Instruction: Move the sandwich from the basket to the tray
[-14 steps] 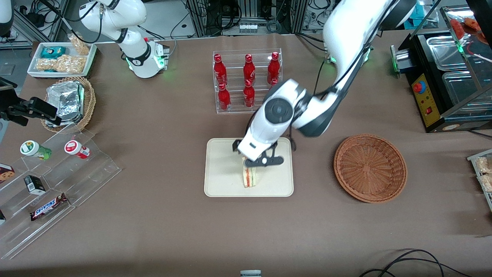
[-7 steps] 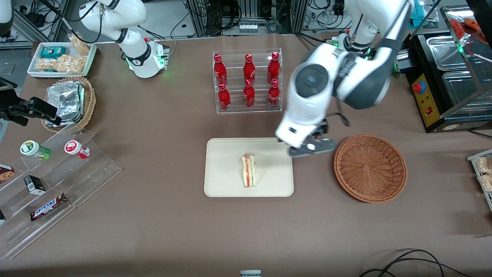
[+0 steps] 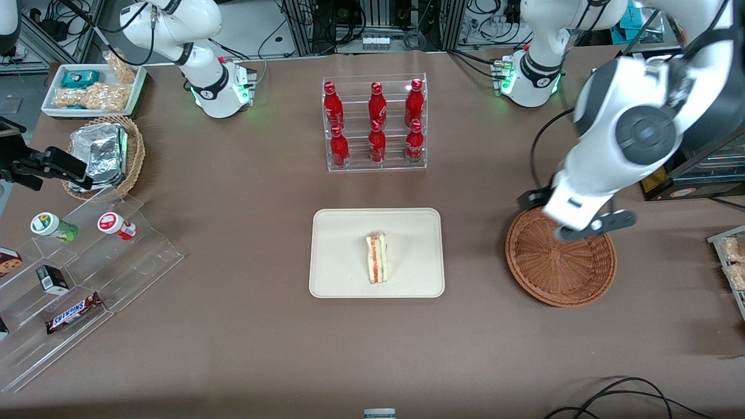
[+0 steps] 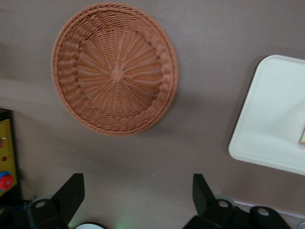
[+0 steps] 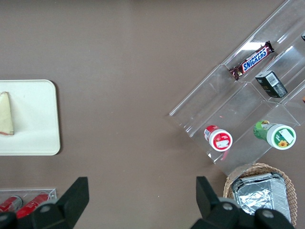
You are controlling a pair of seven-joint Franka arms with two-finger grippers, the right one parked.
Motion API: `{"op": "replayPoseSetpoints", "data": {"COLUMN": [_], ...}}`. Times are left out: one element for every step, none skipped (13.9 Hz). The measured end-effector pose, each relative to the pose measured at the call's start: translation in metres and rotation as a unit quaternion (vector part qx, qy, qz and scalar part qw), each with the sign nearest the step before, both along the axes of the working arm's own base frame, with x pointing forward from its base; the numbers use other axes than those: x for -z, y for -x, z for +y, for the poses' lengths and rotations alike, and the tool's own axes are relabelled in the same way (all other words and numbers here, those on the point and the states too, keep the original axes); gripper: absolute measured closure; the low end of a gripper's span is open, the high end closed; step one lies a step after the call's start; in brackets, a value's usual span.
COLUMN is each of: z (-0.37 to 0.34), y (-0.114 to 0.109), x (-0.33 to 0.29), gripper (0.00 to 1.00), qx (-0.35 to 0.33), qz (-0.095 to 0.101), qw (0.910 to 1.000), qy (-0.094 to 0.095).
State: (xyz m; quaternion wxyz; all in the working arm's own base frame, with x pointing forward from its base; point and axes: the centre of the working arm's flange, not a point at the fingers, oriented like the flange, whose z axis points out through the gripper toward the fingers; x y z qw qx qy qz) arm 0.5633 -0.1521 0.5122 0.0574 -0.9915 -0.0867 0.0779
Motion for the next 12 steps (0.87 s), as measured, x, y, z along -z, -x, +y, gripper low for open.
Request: {"op": "replayPoseSetpoints", "data": {"z": [0.013,0.025,0.038,0.054,0.071,0.088,0.102,0.112,0.118,0.12,0.12,0.12], "y": [0.011,0.02,0.027,0.03,0.032,0.033,0.034,0.035,0.034,0.032,0.031,0.028], "x": [-0.009,-0.018,-0.028,-0.037,-0.046,-0.054,-0.061,-0.067,-0.074,-0.08,-0.085,-0.088], "gripper": [0.0,0.0,0.0,0.0,0.0,0.0,0.0,0.0,0.0,0.0,0.0,0.0], "qx": [0.01,0.019,0.024,0.028,0.038,0.054,0.067,0.075,0.077,0.08,0.081,0.08], "qz": [0.002,0.006,0.005,0.002,0.0,-0.003,-0.008,-0.014,-0.021,-0.028,-0.034,-0.039], "qw": [0.9999,0.9998,0.9997,0.9996,0.9988,0.9975,0.9962,0.9954,0.995,0.9946,0.9943,0.9942], "qy": [0.0,-0.001,0.001,0.01,0.029,0.046,0.055,0.059,0.06,0.06,0.06,0.06]}}
